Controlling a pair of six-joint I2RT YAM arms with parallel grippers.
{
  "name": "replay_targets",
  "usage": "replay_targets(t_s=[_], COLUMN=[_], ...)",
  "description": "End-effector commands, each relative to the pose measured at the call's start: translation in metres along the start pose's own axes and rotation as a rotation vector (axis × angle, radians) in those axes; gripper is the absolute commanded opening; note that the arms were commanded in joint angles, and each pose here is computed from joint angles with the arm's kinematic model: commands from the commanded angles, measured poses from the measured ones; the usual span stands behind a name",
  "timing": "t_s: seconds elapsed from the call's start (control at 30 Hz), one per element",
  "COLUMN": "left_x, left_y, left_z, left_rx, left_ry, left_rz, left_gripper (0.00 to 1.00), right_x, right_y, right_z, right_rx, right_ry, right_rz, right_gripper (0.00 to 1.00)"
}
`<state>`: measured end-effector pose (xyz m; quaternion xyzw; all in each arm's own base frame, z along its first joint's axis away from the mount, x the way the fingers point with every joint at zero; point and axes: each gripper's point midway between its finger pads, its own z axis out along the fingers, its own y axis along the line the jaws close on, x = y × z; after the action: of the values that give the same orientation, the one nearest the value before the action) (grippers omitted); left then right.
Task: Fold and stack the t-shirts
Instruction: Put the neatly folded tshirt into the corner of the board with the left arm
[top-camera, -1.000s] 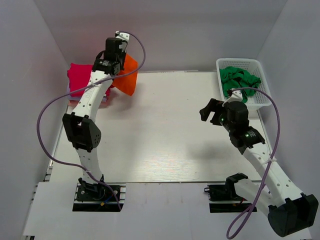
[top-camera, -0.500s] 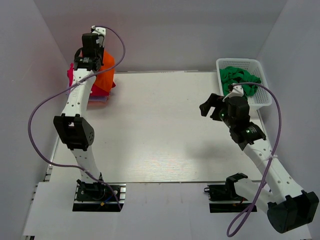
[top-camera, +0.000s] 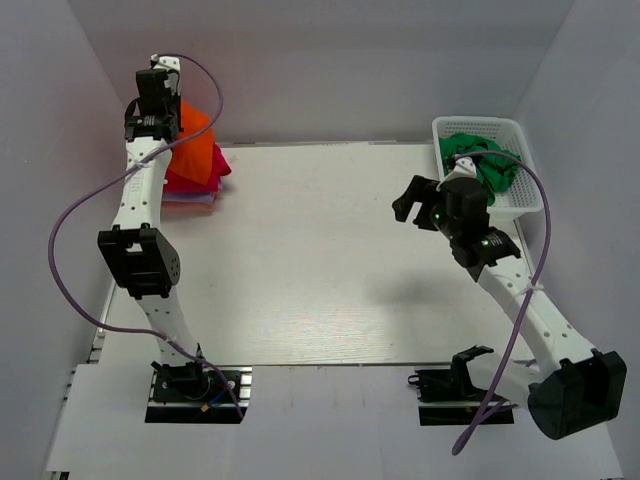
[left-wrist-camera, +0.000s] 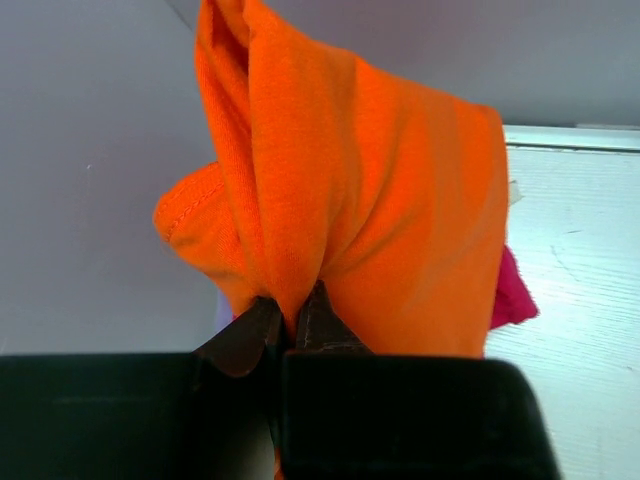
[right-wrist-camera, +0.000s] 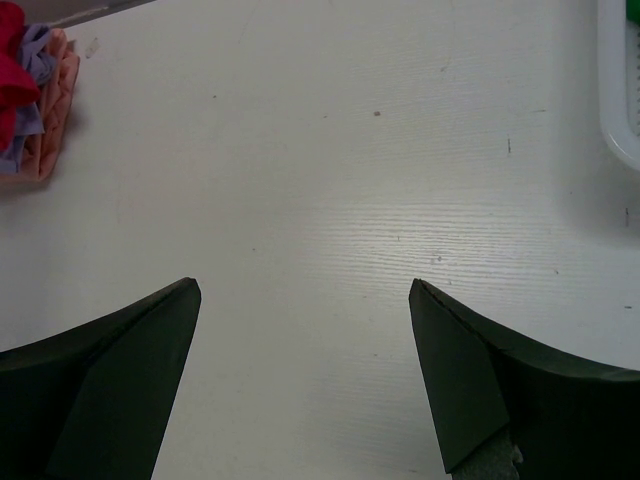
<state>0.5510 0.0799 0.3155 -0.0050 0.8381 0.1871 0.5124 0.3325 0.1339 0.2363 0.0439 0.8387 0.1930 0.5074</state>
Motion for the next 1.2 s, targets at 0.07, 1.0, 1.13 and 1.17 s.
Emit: replay_targets(t_s=[0.07, 1.0, 1.13, 1.17], left_x=[-0.001, -0.056, -0.046, -0.044], left_y=[0.015, -0.026, -0.018, -0.017], left_z=[0.008, -0.020, -0.011, -0.008], left_rx=[-0.025, 0.283, 0.238, 0.228], left_ry=[-0.025, -0.152, -0.130, -0.129], left_rz=[-0.032, -0.213, -0.227, -0.227], left_gripper=[0.00, 0.00, 0.00, 0.00], right_x=[-0.035, -0.029, -0.031, -0.032], right_y=[0.018, 0.023, 0.025, 0.026], right_z=[0.002, 0.001, 0.003, 0.004], right_rx=[-0.055, -0.091, -0.091, -0.096], right_ry=[-0.081, -0.065, -0.066, -0.066], right_rz=[-0.014, -0.002, -0.005, -0.005], right_gripper=[0.91, 0.91, 0.91, 0.91])
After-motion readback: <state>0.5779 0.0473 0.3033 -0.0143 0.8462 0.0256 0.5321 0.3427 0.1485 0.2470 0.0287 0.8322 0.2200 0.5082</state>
